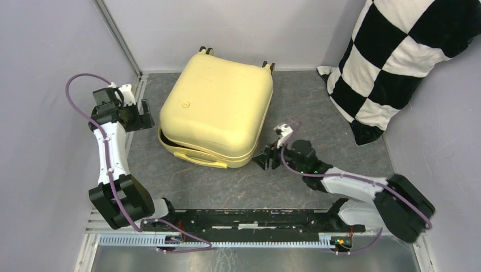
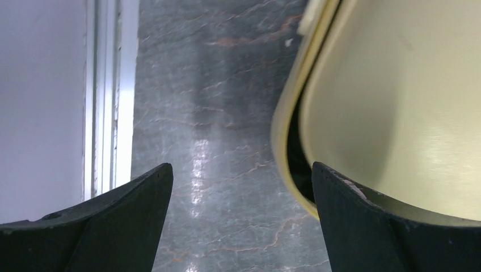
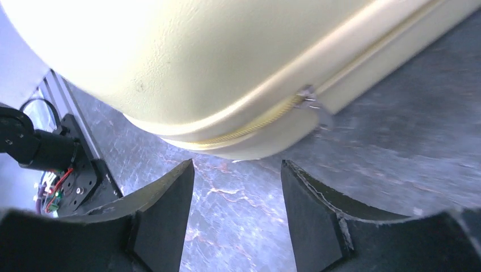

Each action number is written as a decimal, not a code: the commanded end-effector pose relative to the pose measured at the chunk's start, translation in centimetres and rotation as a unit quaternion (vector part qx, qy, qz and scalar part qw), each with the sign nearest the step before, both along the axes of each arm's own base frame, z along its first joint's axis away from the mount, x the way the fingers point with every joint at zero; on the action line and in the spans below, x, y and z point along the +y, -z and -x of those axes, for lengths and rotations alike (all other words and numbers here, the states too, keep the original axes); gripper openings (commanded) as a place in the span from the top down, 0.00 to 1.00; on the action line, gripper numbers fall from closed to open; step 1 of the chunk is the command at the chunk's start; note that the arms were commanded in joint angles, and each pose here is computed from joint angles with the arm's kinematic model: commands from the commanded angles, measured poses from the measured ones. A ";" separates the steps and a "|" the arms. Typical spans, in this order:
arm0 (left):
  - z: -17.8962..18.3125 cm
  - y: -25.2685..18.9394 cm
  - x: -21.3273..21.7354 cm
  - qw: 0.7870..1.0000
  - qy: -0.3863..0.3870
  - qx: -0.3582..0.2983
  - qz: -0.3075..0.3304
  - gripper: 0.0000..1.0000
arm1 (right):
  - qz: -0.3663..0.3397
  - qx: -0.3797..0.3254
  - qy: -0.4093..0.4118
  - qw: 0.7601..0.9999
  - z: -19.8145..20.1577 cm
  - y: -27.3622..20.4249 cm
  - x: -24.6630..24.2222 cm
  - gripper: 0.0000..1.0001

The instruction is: Pack the luggage

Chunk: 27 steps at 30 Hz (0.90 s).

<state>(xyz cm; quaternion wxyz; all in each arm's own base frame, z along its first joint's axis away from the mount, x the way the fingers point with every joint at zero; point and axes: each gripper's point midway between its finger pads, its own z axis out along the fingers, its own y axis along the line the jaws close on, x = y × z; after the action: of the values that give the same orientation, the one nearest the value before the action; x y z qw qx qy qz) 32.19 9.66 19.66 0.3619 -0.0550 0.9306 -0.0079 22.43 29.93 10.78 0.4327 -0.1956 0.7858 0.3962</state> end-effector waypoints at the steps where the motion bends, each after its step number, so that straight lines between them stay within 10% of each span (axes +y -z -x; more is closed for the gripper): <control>1: 0.2 0.3 1.9 1.000 -0.001 -0.006 -0.002 0.05 | -0.014 -0.050 0.043 0.998 -0.6 -1.1 -5.1 0.34; 6: 0.2 2.3 2.3 1.000 -0.005 0.009 0.027 0.09 | 0.019 -0.141 0.100 0.985 -2.8 -1.1 -10.2 0.28; 27: 2.5 8.1 -2.0 0.990 0.064 0.052 0.112 0.39 | 0.005 -0.264 -0.127 0.956 -5.1 -3.4 -2.0 0.32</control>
<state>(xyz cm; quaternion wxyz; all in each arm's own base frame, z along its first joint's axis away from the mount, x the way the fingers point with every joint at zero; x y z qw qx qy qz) 29.58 7.64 11.78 0.2978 -0.0647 0.9430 -0.1339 26.73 26.10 10.63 0.5269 -0.3723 0.6800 0.3485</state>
